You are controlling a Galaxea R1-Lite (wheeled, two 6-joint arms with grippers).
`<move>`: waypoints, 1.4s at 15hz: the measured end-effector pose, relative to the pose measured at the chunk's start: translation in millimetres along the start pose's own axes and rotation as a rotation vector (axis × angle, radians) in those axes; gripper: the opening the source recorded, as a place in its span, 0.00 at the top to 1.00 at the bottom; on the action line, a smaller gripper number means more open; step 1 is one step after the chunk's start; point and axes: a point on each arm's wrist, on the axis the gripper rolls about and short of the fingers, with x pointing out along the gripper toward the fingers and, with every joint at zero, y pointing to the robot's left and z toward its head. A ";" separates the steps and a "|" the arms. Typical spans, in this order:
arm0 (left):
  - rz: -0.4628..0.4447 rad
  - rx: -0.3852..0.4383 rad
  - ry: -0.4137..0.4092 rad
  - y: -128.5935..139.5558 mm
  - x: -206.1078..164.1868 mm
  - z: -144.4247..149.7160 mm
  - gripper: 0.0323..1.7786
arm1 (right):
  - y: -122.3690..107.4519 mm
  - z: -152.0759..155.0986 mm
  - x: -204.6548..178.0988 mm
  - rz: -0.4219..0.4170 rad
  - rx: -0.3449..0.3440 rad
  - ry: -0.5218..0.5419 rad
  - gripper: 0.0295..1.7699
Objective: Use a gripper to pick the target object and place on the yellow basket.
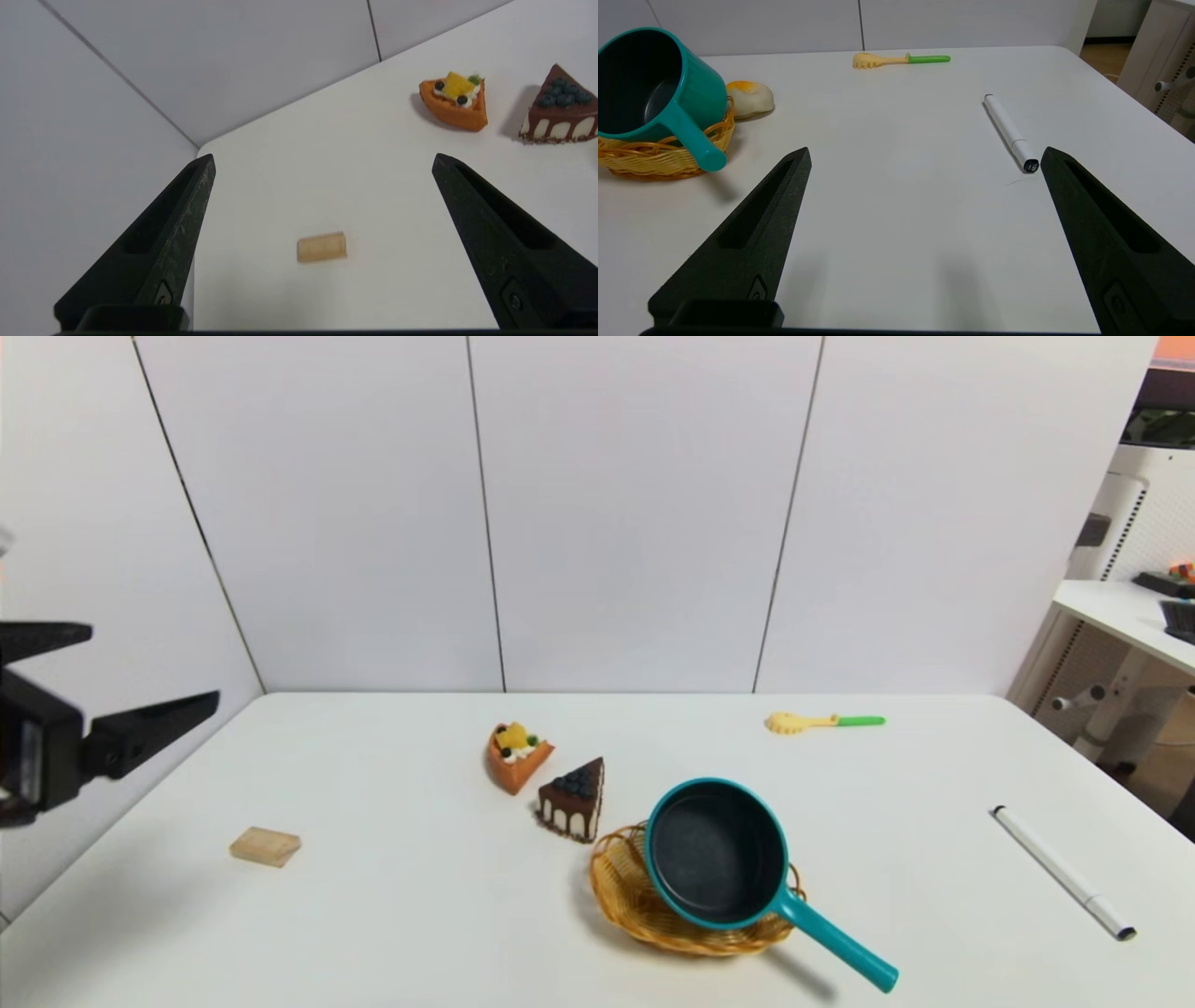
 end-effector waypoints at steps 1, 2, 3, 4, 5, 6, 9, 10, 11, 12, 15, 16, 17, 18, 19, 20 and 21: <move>0.024 -0.032 0.008 -3.9 -16.0 -16.8 0.06 | 0.0 0.0 0.0 0.000 0.000 0.000 0.04; 0.043 -0.065 0.014 -10.2 -30.5 -34.0 0.06 | 0.0 0.0 0.0 0.000 0.000 0.000 0.04; 0.058 -0.092 0.021 -18.7 -44.0 -53.6 0.06 | 0.0 0.0 0.0 0.000 0.000 0.000 0.04; 0.065 -0.113 0.031 -27.8 -54.1 -73.4 0.06 | 0.0 0.0 0.0 0.000 0.000 0.000 0.04; 0.065 -0.126 0.036 -37.7 -63.0 -93.5 0.05 | 0.0 0.0 0.0 0.000 0.000 0.000 0.04; 0.058 -0.131 0.036 -46.5 -69.7 -111.1 0.05 | 0.0 0.0 0.0 0.000 0.000 0.000 0.04; 0.061 -0.159 0.019 -67.8 -83.4 -158.0 0.05 | 0.0 0.0 0.0 0.000 0.001 0.000 0.04; 0.063 -0.179 0.012 -73.7 -85.2 -172.3 0.05 | 0.0 0.0 0.0 0.000 0.000 0.000 0.04; 0.070 -0.193 -0.005 -77.5 -86.5 -181.6 0.05 | 0.0 0.0 0.0 0.000 0.000 0.000 0.04; 0.076 -0.207 -0.020 -80.8 -87.8 -189.4 0.05 | 0.0 0.0 0.0 0.000 0.000 0.000 0.04; 0.133 -0.292 -0.098 -85.6 -94.0 -201.2 0.05 | 0.0 0.0 0.0 0.000 0.000 0.000 0.04; 0.151 -0.337 -0.127 -86.3 -95.8 -203.2 0.05 | 0.0 0.0 0.0 0.000 0.000 0.000 0.04; 0.159 -0.373 -0.160 -86.6 -97.4 -203.6 0.05 | 0.0 0.0 0.0 0.000 0.000 0.000 0.04; 0.162 -0.377 -0.176 -86.9 -98.4 -204.2 0.05 | 0.0 0.0 0.0 0.000 0.000 0.000 0.04; 0.165 -0.392 -0.187 -87.2 -99.0 -204.8 0.05 | 0.0 0.0 0.0 0.000 0.000 0.000 0.04; 0.168 -0.410 -0.196 -87.3 -99.5 -205.0 0.05 | 0.0 0.0 0.0 0.000 0.000 0.000 0.04; 0.171 -0.424 -0.202 -87.3 -99.9 -205.1 0.05 | 0.0 0.0 0.0 0.000 0.000 0.000 0.04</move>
